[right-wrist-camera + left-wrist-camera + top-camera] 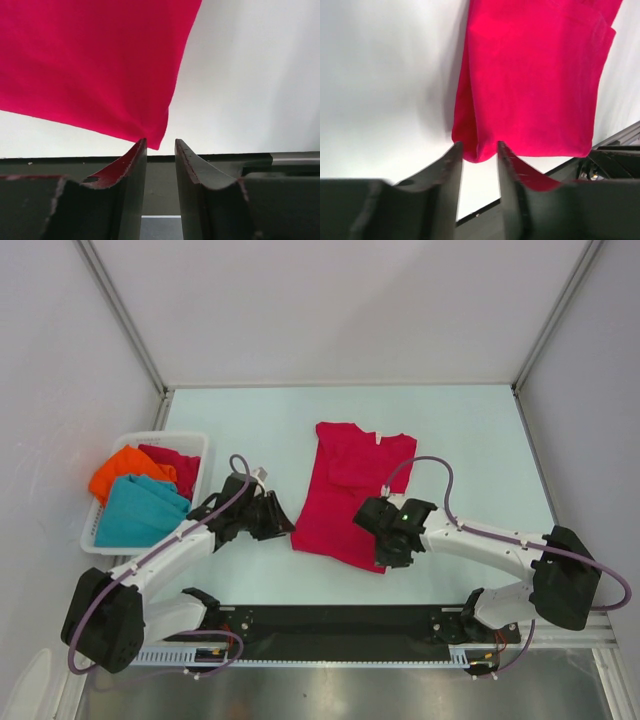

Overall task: Fold and stack the t-shirts
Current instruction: Fold the folded rectangular tshirt in 1/3 of the way

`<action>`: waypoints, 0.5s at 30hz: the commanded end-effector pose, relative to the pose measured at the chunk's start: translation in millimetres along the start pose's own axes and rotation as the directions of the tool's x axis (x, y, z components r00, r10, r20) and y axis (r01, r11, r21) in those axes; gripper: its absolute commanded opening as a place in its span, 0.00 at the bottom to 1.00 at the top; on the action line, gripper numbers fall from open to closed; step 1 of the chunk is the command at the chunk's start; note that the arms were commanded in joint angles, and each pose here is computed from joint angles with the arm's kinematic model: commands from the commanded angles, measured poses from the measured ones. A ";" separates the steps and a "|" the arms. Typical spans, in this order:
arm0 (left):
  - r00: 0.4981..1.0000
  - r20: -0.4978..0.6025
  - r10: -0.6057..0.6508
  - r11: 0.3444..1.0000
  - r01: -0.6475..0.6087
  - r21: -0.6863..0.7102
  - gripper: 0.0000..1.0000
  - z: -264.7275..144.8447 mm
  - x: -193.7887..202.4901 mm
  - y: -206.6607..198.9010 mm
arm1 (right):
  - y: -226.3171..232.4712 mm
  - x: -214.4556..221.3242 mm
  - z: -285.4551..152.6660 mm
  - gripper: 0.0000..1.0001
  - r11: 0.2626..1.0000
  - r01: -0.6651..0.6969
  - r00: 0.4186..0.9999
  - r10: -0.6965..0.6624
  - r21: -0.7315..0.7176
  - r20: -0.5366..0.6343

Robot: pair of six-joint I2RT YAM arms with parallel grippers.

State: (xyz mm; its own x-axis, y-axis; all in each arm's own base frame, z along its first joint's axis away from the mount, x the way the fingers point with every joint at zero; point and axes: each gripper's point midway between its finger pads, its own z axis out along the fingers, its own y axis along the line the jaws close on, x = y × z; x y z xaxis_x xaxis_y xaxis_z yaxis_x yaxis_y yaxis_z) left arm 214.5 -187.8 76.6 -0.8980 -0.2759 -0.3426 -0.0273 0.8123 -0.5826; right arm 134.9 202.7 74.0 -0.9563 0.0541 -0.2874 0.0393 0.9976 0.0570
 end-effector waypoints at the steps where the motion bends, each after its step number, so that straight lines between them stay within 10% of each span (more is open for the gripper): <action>1: 0.999 0.036 0.023 1.000 -0.023 0.010 0.45 -10.9 -10.2 -10.5 | 0.5 -10.4 -14.0 0.35 1.000 -0.014 0.999 0.014 0.006 0.040; 15: 0.994 0.091 0.067 0.998 -0.067 -0.007 0.58 -17.6 -41.6 -29.2 | 14.9 -54.1 -24.4 0.34 1.000 -0.002 0.991 0.005 -0.025 0.132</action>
State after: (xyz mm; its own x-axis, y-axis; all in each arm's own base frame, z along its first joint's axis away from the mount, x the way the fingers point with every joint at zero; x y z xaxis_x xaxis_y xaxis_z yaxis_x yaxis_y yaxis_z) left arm 223.3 -183.1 108.5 -0.8684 -0.2929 -0.4002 -0.0144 0.8215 -0.5700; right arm 149.0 204.7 95.9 -0.9423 0.0588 -0.3297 0.0415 0.9974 0.0594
